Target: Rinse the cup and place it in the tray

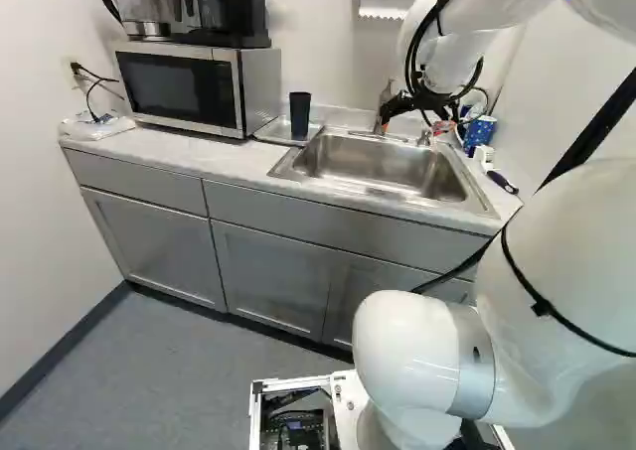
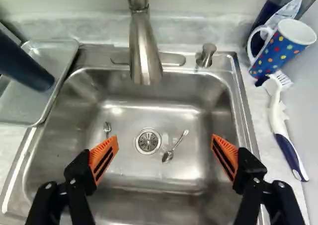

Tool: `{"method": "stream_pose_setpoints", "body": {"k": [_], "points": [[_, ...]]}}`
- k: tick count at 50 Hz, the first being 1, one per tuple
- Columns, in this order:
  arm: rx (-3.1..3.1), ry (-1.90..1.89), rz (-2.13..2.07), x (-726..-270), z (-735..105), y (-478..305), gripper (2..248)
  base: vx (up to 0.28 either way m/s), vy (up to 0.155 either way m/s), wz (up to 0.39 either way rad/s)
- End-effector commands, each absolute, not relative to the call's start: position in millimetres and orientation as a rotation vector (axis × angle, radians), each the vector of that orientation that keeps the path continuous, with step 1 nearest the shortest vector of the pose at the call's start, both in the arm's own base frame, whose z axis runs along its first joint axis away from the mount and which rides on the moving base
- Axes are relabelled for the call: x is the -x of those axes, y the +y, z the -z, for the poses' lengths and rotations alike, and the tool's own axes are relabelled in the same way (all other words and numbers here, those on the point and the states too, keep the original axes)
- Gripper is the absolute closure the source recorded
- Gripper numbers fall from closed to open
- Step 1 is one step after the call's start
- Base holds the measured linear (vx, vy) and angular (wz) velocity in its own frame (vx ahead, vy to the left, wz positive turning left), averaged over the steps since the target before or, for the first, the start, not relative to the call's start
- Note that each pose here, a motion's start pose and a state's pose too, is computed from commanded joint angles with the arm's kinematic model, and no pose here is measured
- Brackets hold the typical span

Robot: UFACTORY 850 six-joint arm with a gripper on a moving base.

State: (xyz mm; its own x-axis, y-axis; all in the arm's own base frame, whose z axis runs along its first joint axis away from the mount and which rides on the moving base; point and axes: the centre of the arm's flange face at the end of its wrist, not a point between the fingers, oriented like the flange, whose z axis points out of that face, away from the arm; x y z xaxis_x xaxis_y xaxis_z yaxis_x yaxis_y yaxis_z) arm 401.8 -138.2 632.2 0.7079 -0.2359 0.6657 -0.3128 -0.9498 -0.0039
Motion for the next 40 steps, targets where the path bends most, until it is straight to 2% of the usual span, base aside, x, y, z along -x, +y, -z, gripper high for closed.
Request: {"method": "stream_pose_setpoints", "body": {"k": [40], "points": [[-2.855,-0.455,-0.964,-396.6,-627.6,-135.4,3,0.000,0.000,0.000]]}}
